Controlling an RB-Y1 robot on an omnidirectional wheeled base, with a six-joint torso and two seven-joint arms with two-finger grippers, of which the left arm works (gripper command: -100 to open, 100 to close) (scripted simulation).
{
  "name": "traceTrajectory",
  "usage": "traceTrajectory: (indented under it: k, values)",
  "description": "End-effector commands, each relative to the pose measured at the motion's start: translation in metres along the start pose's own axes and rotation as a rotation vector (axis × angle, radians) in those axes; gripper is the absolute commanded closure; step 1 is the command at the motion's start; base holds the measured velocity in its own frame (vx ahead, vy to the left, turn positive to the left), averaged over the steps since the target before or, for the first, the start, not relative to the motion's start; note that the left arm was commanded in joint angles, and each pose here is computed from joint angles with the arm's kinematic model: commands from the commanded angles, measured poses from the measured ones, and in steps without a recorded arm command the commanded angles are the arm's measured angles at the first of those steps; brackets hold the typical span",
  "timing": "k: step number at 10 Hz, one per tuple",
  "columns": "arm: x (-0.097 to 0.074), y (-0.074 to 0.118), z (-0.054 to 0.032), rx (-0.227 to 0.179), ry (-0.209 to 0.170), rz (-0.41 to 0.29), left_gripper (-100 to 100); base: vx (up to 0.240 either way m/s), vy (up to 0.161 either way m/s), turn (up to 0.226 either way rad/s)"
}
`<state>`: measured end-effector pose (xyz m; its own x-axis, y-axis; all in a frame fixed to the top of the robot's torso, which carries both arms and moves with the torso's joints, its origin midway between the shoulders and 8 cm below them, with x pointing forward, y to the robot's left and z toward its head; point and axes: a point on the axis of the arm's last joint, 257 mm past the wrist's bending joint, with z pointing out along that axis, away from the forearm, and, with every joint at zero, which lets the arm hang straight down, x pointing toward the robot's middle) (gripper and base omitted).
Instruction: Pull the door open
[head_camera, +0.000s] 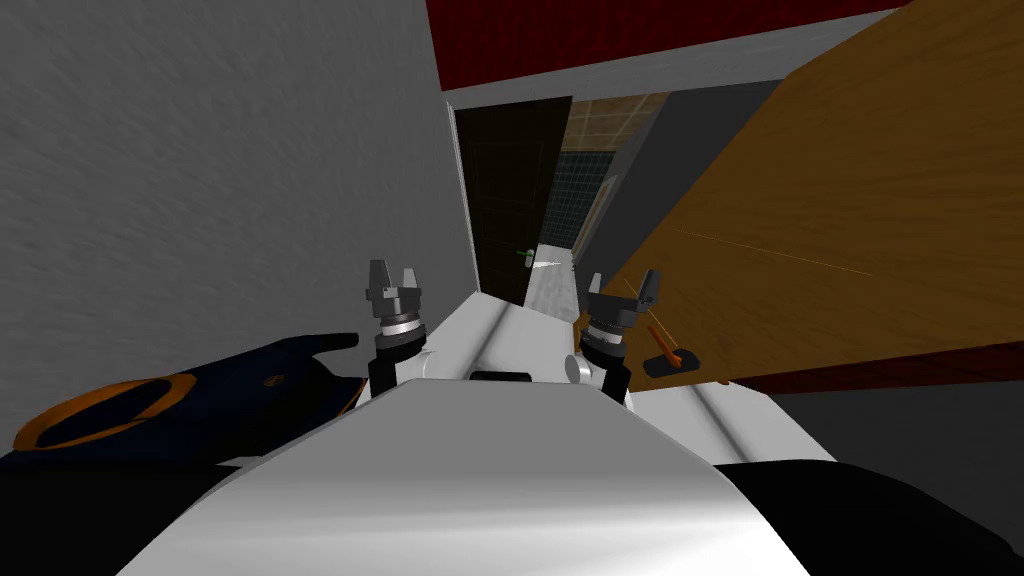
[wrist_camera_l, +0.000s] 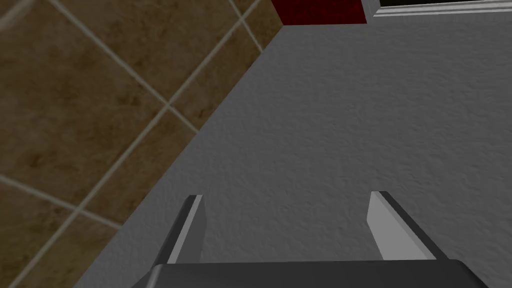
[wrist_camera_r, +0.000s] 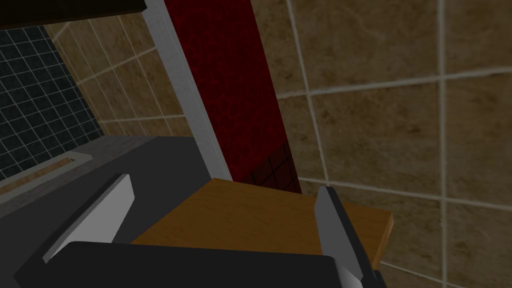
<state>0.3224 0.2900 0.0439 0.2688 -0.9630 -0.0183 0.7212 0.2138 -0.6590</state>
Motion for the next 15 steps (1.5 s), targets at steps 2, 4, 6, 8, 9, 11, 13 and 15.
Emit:
traceTrajectory:
  k: [2, 4, 6, 8, 9, 11, 13, 15]
  values:
    - [0.006, 0.019, -0.0015, -0.028, 0.02, -0.012, -100, 0.11, -0.02, -0.078]
    - [0.011, 0.036, -0.0029, -0.053, 0.035, -0.021, -100, 0.053, -0.015, -0.065]
    - [0.015, 0.05, -0.0041, -0.074, 0.047, -0.029, -100, 0.06, -0.017, -0.058]
    - [0.019, 0.065, -0.0055, -0.097, 0.059, -0.036, -100, 0.064, -0.011, -0.058]
    - [0.021, 0.074, -0.0064, -0.111, 0.066, -0.04, -100, 0.076, -0.019, -0.076]
    - [0.025, 0.091, -0.0082, -0.138, 0.079, -0.048, -100, 0.092, -0.017, -0.081]
    - [0.03, 0.11, -0.0102, -0.168, 0.092, -0.056, -100, 0.092, -0.017, -0.07]
    - [0.034, 0.13, -0.0124, -0.199, 0.104, -0.063, -100, 0.097, -0.013, -0.09]
